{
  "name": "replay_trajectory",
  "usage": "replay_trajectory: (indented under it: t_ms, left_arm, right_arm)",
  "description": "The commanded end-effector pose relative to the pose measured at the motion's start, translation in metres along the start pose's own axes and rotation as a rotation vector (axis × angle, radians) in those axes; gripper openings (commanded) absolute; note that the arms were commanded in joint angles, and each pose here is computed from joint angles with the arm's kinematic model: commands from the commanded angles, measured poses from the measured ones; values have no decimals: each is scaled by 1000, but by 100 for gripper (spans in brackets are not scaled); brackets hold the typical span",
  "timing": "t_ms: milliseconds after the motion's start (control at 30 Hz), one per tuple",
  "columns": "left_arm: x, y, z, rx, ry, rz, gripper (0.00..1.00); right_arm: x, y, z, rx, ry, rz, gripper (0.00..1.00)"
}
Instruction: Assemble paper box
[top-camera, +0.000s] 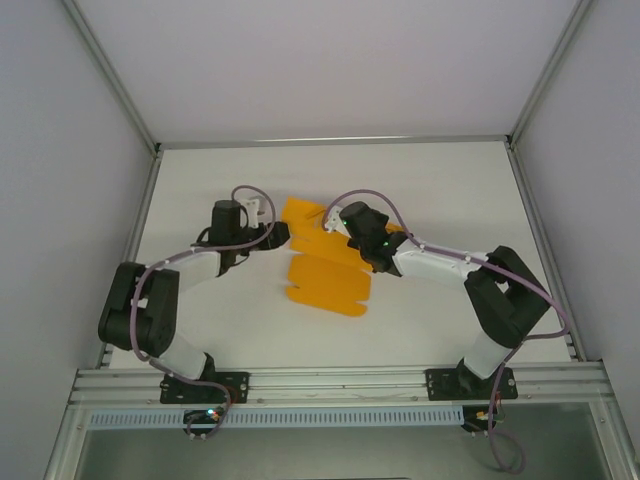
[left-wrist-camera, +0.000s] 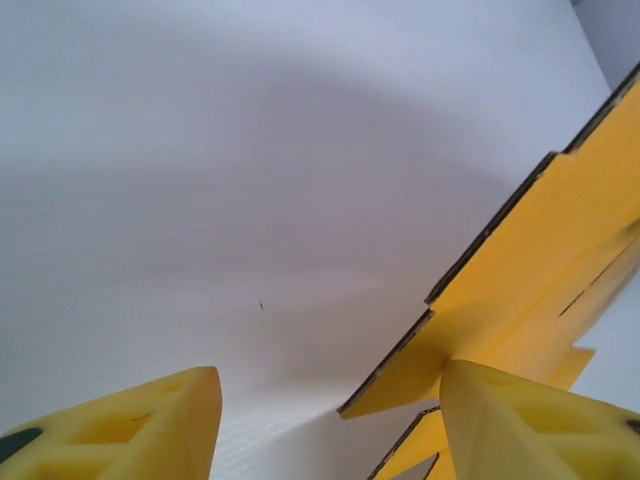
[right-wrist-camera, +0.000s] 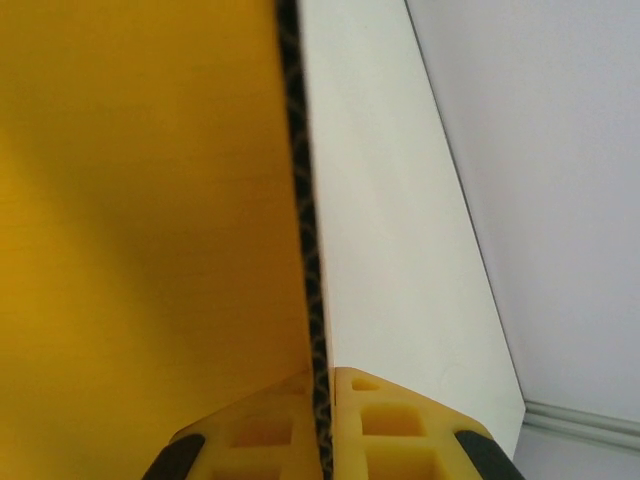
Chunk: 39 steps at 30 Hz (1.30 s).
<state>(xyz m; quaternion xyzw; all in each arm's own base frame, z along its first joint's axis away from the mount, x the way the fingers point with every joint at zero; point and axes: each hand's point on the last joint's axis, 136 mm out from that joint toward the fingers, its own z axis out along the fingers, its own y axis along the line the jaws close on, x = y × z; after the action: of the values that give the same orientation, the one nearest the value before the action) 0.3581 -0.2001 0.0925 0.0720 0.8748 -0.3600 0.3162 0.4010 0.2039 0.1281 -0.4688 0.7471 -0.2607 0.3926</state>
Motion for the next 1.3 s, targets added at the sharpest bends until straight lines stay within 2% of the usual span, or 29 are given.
replay_trajectory:
  t_ms: [0, 100, 233, 400, 467, 600, 900, 1067, 1100, 1133, 1267]
  left_arm:
    - [19, -17, 6, 119, 98, 90, 61]
    - [24, -47, 6, 264, 92, 151, 63]
    - [31, -62, 12, 346, 105, 171, 63]
    - [32, -61, 21, 319, 118, 168, 50]
    - [36, -54, 23, 254, 135, 188, 44]
    - [44, -48, 24, 195, 174, 210, 42]
    - [46, -83, 31, 363, 173, 203, 37]
    - [50, -87, 30, 368, 177, 209, 30]
    - [51, -85, 29, 358, 173, 206, 31]
    - [52, -85, 27, 358, 164, 207, 38]
    - [46, -79, 12, 375, 98, 164, 42]
  right_arm:
    - [-4, 8, -3, -72, -42, 42, 0]
    - [-6, 8, -2, -78, -47, 43, 0]
    - [-11, 4, -2, -91, -72, 91, 0]
    - [-9, 0, -2, -85, -66, 104, 0]
    - [-6, -4, -1, -78, -59, 110, 0]
    - [-6, -10, -1, -69, -61, 129, 0]
    - [-10, -16, 1, -64, -60, 154, 0]
    - [-6, -20, 4, -49, -41, 173, 0]
    - [-6, -20, 4, -44, -39, 175, 0]
    - [-5, -21, 4, -42, -35, 174, 0]
    - [-1, -17, 0, -62, -44, 175, 0]
